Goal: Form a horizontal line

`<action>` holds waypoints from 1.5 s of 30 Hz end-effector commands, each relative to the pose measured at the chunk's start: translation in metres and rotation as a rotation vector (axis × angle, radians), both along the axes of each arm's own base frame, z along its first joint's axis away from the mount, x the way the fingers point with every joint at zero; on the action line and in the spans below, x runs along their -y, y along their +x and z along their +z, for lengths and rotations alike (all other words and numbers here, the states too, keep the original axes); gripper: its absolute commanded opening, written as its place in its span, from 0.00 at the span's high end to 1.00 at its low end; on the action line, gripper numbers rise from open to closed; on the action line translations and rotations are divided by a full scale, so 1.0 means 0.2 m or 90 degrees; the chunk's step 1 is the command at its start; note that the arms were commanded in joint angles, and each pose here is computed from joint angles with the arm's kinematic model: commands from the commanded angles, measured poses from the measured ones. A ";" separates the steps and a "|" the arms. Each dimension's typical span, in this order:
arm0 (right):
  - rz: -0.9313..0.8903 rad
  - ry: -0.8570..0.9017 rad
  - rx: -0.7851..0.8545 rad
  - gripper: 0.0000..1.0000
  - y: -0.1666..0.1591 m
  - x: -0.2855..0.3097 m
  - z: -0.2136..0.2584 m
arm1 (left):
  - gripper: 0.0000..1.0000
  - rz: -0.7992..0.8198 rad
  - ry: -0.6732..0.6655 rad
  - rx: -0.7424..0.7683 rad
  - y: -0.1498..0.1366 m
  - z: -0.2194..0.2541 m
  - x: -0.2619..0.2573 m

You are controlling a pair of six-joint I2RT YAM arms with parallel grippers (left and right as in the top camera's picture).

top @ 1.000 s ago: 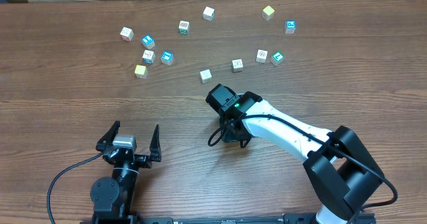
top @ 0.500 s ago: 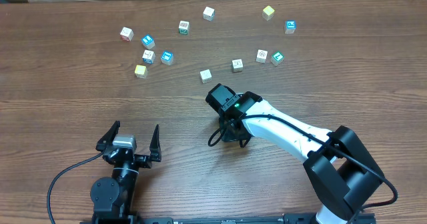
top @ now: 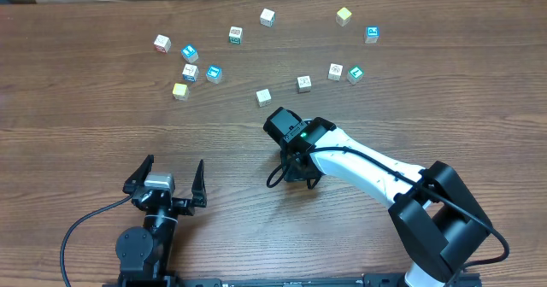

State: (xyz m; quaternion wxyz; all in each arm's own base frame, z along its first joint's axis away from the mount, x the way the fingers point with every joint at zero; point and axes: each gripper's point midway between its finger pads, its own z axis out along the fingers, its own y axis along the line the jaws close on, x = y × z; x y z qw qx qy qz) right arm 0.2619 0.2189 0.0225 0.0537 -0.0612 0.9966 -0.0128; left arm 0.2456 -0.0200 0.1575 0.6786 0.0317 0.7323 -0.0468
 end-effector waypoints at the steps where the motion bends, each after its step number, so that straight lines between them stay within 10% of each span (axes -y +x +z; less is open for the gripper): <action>1: 0.019 0.006 -0.007 0.96 -0.01 -0.01 0.00 | 0.01 0.006 0.014 0.004 0.00 0.00 -0.01; 17: 0.041 0.228 0.039 0.96 0.09 -0.49 0.26 | 0.00 0.006 0.014 0.004 0.00 0.00 -0.01; 45: -0.105 0.132 0.047 0.96 0.17 -0.35 0.05 | 0.01 0.006 0.014 0.004 0.00 0.00 -0.01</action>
